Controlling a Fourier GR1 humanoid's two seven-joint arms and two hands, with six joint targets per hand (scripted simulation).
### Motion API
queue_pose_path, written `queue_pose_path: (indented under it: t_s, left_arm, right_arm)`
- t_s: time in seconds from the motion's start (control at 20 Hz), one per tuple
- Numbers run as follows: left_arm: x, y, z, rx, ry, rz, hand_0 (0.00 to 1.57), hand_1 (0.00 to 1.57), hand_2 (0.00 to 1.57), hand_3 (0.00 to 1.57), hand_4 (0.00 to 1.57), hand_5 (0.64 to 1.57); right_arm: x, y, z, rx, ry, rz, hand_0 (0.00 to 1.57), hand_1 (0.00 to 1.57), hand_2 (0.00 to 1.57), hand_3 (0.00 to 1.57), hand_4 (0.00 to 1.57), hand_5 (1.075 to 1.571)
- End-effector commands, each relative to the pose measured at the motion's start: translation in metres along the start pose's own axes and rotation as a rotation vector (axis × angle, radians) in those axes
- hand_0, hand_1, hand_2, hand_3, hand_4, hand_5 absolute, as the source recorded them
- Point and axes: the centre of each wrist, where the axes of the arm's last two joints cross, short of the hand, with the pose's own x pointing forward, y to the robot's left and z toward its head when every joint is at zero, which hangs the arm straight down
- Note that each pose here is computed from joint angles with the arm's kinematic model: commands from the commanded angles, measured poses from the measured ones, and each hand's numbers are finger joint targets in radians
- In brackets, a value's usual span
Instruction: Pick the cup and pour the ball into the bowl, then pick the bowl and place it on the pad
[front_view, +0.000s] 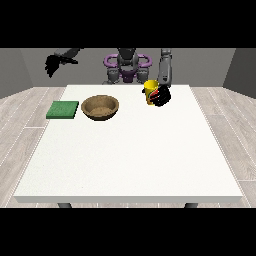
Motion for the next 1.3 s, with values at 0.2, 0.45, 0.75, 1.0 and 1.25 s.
queue_pose_path:
  t_s: [0.2, 0.45, 0.75, 1.0, 1.25]
  left_arm:
    - [0.035, 0.080, -0.099, -0.051, 0.023, -0.416, 1.46, 1.46, 1.57, 1.57, 1.57, 1.296]
    - [0.056, 0.062, -0.115, -0.109, 0.049, -0.474, 1.47, 1.47, 1.57, 1.57, 1.57, 1.278]
    - [0.063, 0.037, -0.110, -0.104, 0.051, -0.594, 1.49, 1.49, 1.57, 1.57, 1.57, 1.273]
    - [0.117, -0.016, -0.132, -0.100, -0.048, -0.761, 1.50, 1.50, 1.57, 1.57, 1.52, 1.241]
    - [0.131, -0.038, -0.132, -0.155, -0.164, -1.024, 1.55, 1.55, 1.57, 1.57, 1.57, 1.244]
  right_arm:
    - [-0.023, -0.003, 0.003, -0.059, 0.112, -0.015, 0.00, 0.00, 0.00, 0.00, 0.00, 1.569]
    - [-0.027, -0.010, 0.005, -0.060, 0.106, -0.020, 0.00, 0.00, 0.00, 0.00, 0.00, 1.568]
    - [-0.023, -0.010, 0.000, -0.022, 0.125, -0.051, 0.00, 0.00, 0.00, 0.00, 0.00, 1.569]
    - [-0.028, -0.021, -0.003, -0.033, 0.104, -0.040, 0.00, 0.00, 0.00, 0.00, 0.00, 1.570]
    - [-0.042, -0.034, 0.020, -0.030, 0.158, -0.055, 0.00, 0.00, 0.00, 0.00, 0.00, 1.571]
